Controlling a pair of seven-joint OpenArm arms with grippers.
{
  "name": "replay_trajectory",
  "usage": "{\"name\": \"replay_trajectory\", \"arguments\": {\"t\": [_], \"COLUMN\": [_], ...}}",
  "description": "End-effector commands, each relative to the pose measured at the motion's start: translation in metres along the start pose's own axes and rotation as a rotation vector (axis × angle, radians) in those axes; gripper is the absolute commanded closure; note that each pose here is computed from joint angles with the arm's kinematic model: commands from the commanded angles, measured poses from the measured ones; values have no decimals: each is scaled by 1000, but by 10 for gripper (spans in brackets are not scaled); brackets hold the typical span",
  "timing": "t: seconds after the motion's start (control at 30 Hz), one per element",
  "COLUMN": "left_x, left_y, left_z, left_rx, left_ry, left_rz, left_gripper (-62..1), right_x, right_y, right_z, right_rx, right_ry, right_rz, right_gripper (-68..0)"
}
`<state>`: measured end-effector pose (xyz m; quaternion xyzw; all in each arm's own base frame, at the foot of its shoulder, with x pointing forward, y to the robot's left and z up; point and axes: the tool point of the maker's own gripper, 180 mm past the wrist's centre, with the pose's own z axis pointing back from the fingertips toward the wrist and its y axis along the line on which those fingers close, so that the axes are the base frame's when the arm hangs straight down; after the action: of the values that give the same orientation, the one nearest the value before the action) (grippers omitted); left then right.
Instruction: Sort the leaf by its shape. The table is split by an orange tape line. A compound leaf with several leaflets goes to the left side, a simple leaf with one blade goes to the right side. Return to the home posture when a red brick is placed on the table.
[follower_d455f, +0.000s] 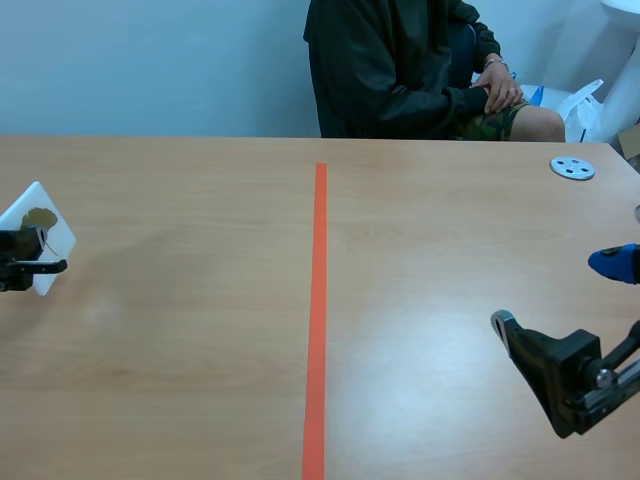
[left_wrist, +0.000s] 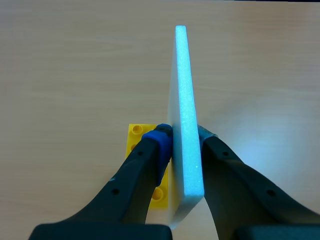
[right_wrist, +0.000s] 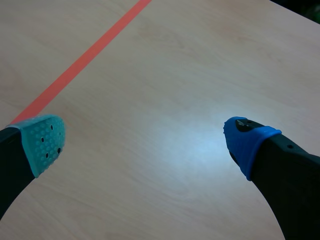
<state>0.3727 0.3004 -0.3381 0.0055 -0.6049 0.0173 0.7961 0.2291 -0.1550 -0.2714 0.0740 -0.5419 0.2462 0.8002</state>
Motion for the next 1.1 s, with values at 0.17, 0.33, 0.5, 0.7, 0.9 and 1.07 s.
{"name": "replay_trajectory", "arguments": {"t": [0.17, 0.33, 0.5, 0.7, 0.9, 1.07], "left_x": [14, -6, -12, -12, -9, 10], "left_y": [25, 35, 37, 37, 39, 33], "left_z": [-10, -7, -6, -6, -5, -5], "left_rx": [69, 100, 105, 104, 105, 51], "left_ry": [-61, -5, 10, 10, 2, -33], "left_rz": [25, 40, 45, 44, 38, 7], "left_gripper": [-32, -34, -84, -136, -337, -550], "right_x": [11, 11, 11, 11, 11, 7], "right_y": [-1, -1, -1, -1, -1, -1], "right_z": [-1, -2, -2, -2, -2, -2], "right_rx": [-1, -1, -1, -1, -1, -1], "right_ry": [-34, -31, -31, -31, -31, -11], "right_rz": [8, 8, 8, 8, 8, 9], "right_gripper": [-679, -679, -679, -679, -679, -679]}}
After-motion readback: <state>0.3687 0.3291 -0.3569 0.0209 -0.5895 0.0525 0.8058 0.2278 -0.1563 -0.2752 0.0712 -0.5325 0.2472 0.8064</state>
